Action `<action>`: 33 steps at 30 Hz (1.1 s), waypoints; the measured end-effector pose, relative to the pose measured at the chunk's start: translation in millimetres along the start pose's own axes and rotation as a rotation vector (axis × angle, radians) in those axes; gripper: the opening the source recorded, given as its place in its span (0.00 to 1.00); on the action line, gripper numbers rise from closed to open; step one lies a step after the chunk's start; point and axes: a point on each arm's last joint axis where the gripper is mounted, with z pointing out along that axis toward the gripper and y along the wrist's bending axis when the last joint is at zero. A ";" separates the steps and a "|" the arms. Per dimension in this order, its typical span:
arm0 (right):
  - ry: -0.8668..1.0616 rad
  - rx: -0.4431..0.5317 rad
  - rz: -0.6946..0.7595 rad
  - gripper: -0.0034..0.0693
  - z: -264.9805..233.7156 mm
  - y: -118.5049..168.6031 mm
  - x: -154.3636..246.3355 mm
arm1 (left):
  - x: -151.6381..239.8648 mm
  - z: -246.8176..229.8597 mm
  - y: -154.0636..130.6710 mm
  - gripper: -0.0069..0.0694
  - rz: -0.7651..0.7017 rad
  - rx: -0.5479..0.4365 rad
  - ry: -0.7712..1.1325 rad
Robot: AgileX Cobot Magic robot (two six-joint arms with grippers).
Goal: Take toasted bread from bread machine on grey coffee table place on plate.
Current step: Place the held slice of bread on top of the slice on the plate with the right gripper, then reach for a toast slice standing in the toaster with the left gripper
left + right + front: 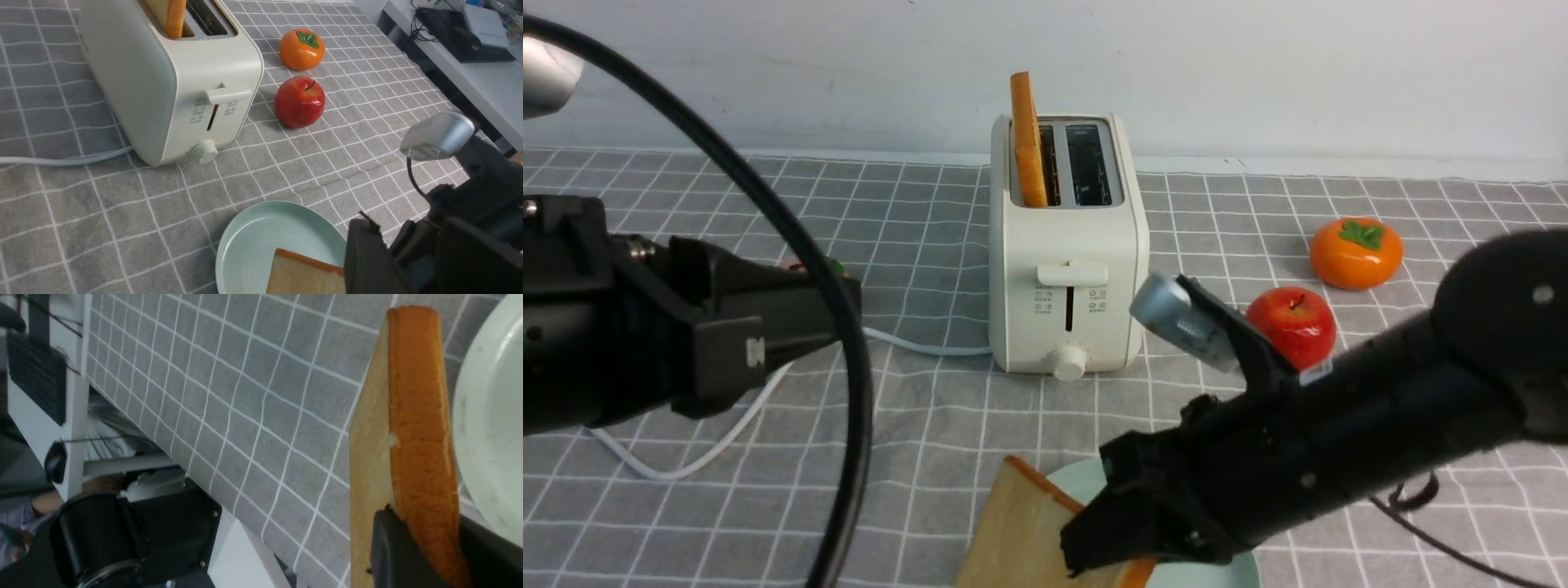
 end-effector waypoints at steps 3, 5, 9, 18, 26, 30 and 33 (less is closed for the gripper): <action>-0.057 0.037 -0.045 0.29 4.9 -13.2 3.2 | 1.1 0.0 -0.2 0.41 0.000 0.002 0.012; -0.087 0.065 -0.088 0.37 5.4 -17.4 1.9 | 2.7 0.0 -0.4 0.41 0.000 0.004 0.030; -0.146 0.104 -0.130 0.52 3.8 -20.5 -3.3 | 5.0 -0.1 -0.7 0.41 0.000 0.008 0.055; -0.248 0.157 -0.324 0.82 -48.0 -8.2 -20.3 | 7.4 -0.1 -1.3 0.41 -0.002 0.015 0.082; -0.231 0.083 -0.674 0.84 -146.6 78.1 -24.1 | -4.8 36.2 13.8 0.41 -0.066 -0.038 0.014; -0.244 0.048 -0.761 0.84 -185.3 117.2 -9.3 | -12.2 69.7 23.5 0.42 -0.091 -0.069 0.074; -0.286 0.088 -0.770 0.84 -203.8 127.2 3.3 | -23.0 98.9 26.8 0.43 -0.098 -0.068 0.162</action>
